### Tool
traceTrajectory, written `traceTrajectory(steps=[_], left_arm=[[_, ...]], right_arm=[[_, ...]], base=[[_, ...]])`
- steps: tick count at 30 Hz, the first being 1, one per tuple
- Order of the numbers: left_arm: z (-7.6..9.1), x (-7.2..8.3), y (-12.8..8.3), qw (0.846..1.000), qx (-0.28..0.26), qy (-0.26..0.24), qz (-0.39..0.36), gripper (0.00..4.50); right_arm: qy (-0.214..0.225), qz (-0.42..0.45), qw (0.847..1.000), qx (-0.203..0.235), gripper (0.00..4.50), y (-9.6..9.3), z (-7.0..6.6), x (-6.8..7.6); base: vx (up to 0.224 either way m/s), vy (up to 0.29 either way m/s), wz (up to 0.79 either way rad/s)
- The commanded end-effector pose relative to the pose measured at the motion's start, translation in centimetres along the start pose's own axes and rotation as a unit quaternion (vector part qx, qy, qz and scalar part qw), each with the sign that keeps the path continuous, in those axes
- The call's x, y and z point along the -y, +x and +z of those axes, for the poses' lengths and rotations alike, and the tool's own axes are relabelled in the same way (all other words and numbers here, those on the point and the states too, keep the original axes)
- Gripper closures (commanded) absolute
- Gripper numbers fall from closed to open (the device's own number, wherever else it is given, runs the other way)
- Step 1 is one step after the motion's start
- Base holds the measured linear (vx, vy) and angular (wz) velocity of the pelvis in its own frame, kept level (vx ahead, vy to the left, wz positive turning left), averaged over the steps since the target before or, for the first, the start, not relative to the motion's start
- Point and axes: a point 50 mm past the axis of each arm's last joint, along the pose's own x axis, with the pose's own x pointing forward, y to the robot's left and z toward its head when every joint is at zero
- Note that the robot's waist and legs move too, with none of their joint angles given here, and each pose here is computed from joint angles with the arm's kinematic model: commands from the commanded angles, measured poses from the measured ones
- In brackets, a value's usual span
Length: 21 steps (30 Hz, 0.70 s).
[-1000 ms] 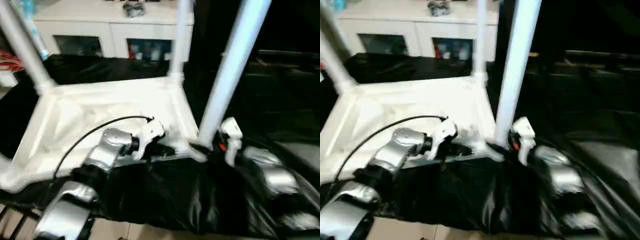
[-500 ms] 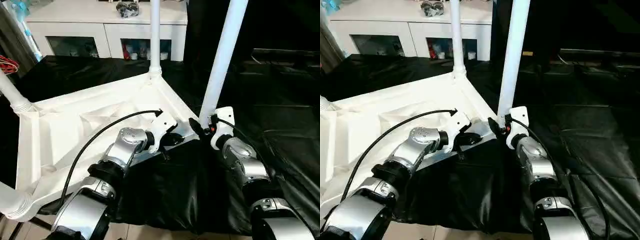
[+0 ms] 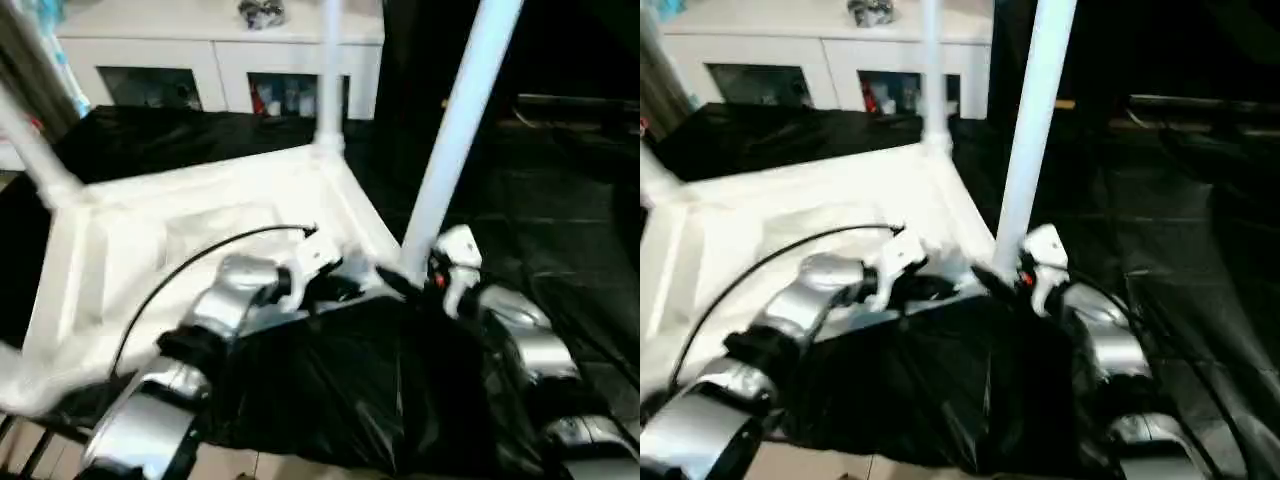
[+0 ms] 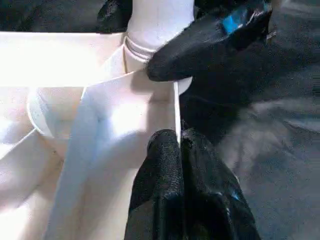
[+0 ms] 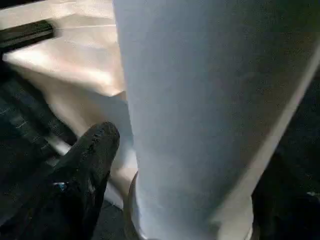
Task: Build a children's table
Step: Rotate leg to tighten
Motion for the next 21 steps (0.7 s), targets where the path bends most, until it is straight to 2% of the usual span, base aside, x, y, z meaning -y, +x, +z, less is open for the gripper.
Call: traceTrajectory(steps=[1, 2, 6, 7, 10, 12, 21], left_arm=[[1.6, 0.7, 0.5, 0.998, 0.029, 0.036, -0.052, 4.50], [1.4, 0.8, 0.1, 0.997, 0.029, 0.036, -0.063, 4.50], [1.0, 0.7, -0.6, 0.996, 0.020, 0.037, -0.076, 4.50], [0.9, 0.7, -0.8, 0.996, 0.018, 0.036, -0.078, 4.50], [0.7, 0.6, -1.4, 0.996, 0.015, 0.036, -0.080, 4.50], [0.6, 0.6, -1.5, 0.996, 0.014, 0.035, -0.080, 4.50], [0.5, 0.9, -1.4, 0.996, 0.018, 0.031, -0.087, 4.50]], right_arm=[[0.016, 0.082, 0.996, -0.027, 0.65, 0.3, -1.0, -1.8], [0.014, 0.108, 0.993, -0.036, 0.91, -0.2, -1.1, -2.0], [0.009, 0.147, 0.987, -0.058, 1.10, -1.1, -1.4, -2.2], [0.010, 0.158, 0.985, -0.065, 1.34, -1.3, -1.5, -2.3], [0.017, 0.179, 0.981, -0.076, 1.44, -1.8, -1.5, -2.6], [0.017, 0.183, 0.980, -0.079, 1.72, -1.8, -1.5, -2.7], [0.017, 0.197, 0.976, -0.090, 1.91, -2.0, -1.7, -3.1]], base=[[0.000, 0.000, 0.00], [0.000, 0.000, 0.00], [0.000, 0.000, 0.00], [0.000, 0.000, 0.00], [0.000, 0.000, 0.00], [0.000, 0.000, 0.00], [0.000, 0.000, 0.00]])
